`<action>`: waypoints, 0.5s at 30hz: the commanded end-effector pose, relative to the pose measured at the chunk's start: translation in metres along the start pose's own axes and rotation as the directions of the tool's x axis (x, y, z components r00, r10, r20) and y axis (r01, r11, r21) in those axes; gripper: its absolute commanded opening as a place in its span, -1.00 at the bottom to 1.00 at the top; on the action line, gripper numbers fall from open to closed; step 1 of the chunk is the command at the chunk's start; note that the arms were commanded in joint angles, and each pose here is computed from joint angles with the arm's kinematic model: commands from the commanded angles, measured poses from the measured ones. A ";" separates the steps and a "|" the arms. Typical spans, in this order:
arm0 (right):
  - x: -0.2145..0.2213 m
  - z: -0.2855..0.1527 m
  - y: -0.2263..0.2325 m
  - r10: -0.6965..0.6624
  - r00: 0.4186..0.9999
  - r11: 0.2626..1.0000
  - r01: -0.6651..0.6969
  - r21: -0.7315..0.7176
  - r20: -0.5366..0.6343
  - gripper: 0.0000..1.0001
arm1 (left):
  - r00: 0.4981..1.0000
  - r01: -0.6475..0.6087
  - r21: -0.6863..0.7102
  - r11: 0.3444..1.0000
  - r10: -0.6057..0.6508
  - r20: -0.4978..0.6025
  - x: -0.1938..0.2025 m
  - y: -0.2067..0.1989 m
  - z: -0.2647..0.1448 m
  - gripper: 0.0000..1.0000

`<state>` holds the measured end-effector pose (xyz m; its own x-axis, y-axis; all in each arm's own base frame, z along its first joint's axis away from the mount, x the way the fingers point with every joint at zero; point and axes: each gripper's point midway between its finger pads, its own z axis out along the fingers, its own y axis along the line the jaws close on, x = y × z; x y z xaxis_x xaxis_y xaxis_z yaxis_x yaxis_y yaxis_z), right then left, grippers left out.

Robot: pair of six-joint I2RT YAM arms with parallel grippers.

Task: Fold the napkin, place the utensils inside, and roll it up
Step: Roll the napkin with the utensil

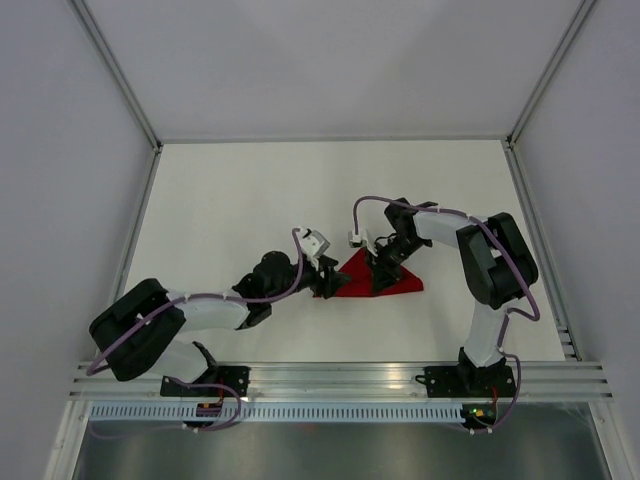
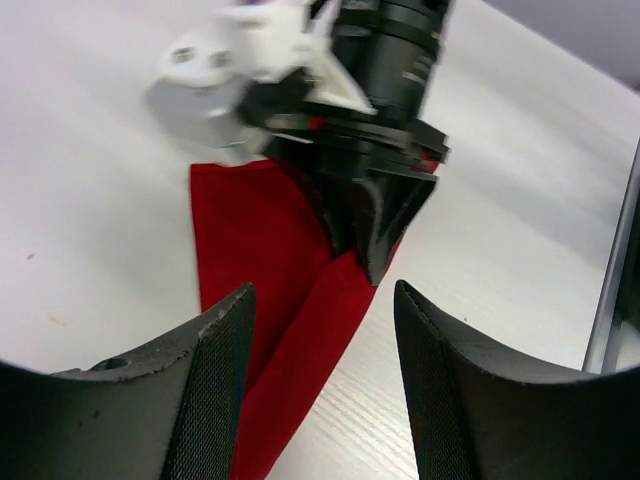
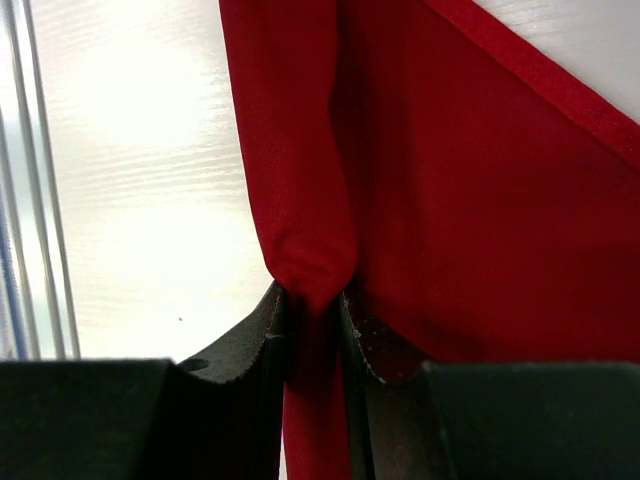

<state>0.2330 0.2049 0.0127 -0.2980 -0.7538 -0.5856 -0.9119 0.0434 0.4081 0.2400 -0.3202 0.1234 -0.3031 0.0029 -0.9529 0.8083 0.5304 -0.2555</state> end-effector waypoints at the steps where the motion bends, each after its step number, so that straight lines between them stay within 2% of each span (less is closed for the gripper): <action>1: 0.053 0.018 0.009 0.064 0.984 0.994 -0.078 -0.077 -0.169 -0.89 | 0.963 -0.254 -0.075 0.964 0.260 0.070 -0.028 -0.013 0.013 0.25; 2: 0.053 0.019 0.008 0.066 0.983 0.994 -0.081 -0.078 -0.170 -0.89 | 0.936 -0.346 -0.072 0.936 0.349 0.047 -0.024 -0.015 0.017 0.25; 3: 0.052 0.018 0.007 0.072 0.983 0.993 -0.087 -0.079 -0.171 -0.89 | 0.926 -0.376 -0.040 0.926 0.376 -0.008 -0.008 -0.021 0.020 0.25; 5: 0.052 0.018 0.004 0.086 0.981 0.992 -0.101 -0.080 -0.171 -0.89 | 0.895 -0.445 -0.007 0.896 0.444 -0.039 -0.005 -0.026 0.030 0.26; 6: 0.053 0.018 0.004 0.092 0.981 0.991 -0.107 -0.081 -0.172 -0.89 | 0.877 -0.473 0.030 0.881 0.474 -0.079 0.010 -0.031 0.035 0.26; 7: 0.054 0.018 0.003 0.098 0.980 0.990 -0.114 -0.082 -0.173 -0.89 | 0.842 -0.523 0.063 0.850 0.527 -0.113 0.017 -0.033 0.039 0.26; 9: 0.056 0.018 0.002 0.105 0.978 0.989 -0.121 -0.083 -0.179 -0.89 | 0.805 -0.561 0.125 0.818 0.575 -0.148 0.032 -0.043 0.048 0.28; 13: 0.061 0.020 0.001 0.116 0.975 0.987 -0.134 -0.084 -0.189 -0.89 | 0.689 -0.636 0.253 0.729 0.685 -0.238 0.070 -0.052 0.052 0.30; 15: 0.062 0.020 0.001 0.121 0.974 0.986 -0.139 -0.087 -0.190 -0.89 | 0.660 -0.649 0.281 0.707 0.707 -0.254 0.078 -0.054 0.054 0.30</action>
<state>0.2069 0.2036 0.0127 -0.4518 -0.7441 -0.4921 -0.7864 0.0717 0.6136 0.2017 -0.3933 0.0694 0.1192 0.4903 -0.8633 0.9254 0.2602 0.2756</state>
